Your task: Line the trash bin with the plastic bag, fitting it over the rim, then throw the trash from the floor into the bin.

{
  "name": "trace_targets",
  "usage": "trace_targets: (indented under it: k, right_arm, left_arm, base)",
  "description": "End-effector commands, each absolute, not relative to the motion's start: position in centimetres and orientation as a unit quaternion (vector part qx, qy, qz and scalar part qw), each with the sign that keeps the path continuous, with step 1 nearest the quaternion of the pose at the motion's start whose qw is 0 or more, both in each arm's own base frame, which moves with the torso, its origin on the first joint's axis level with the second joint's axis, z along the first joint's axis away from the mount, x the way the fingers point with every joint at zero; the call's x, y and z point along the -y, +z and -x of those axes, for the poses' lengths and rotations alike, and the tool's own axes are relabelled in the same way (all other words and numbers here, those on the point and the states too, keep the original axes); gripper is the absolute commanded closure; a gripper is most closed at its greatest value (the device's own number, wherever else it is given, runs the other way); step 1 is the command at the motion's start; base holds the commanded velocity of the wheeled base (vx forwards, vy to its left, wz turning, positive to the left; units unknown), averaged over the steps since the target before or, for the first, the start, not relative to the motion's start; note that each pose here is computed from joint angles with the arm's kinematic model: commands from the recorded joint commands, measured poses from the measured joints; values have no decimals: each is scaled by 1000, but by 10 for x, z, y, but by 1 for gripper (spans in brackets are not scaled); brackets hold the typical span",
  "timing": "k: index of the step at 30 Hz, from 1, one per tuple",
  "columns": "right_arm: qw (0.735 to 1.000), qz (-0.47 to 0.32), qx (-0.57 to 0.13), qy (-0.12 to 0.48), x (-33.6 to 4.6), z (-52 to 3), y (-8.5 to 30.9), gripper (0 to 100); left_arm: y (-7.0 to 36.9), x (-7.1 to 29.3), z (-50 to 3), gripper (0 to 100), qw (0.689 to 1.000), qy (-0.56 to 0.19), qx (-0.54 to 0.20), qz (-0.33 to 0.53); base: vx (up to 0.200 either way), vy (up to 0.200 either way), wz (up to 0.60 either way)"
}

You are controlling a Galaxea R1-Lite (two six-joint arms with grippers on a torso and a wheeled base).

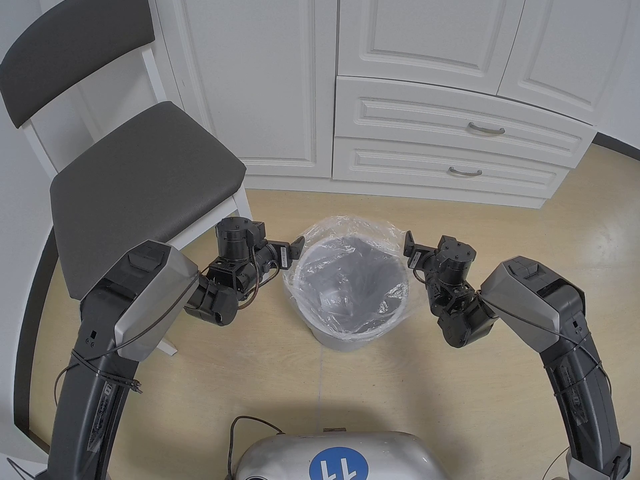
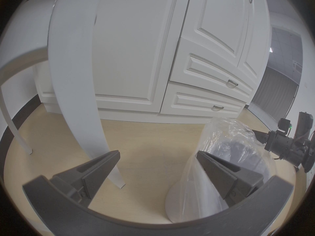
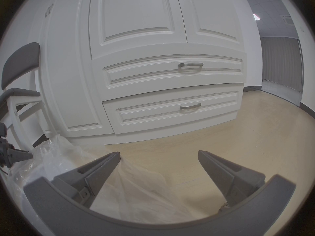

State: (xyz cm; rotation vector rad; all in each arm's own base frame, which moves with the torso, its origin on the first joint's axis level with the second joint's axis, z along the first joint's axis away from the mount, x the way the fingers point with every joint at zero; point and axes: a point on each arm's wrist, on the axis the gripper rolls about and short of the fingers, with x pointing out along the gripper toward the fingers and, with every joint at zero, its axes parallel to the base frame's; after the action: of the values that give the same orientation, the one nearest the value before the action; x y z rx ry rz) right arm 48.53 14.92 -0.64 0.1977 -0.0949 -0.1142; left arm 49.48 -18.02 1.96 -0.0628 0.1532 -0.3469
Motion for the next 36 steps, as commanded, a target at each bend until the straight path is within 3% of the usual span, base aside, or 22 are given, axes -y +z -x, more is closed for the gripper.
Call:
trace_targets:
  k: [1, 36]
  right_arm:
    - [992, -98, 44, -59, -148, -490, -22, 0]
    - [993, -92, 30, -71, -139, -497, -33, 0]
  left_arm:
    - [14, 181, -498, 0, 982, -168, -76, 31]
    - [6, 174, -500, 0, 981, -158, -115, 24]
  base:
    - [0, 0, 0]
    - [0, 0, 0]
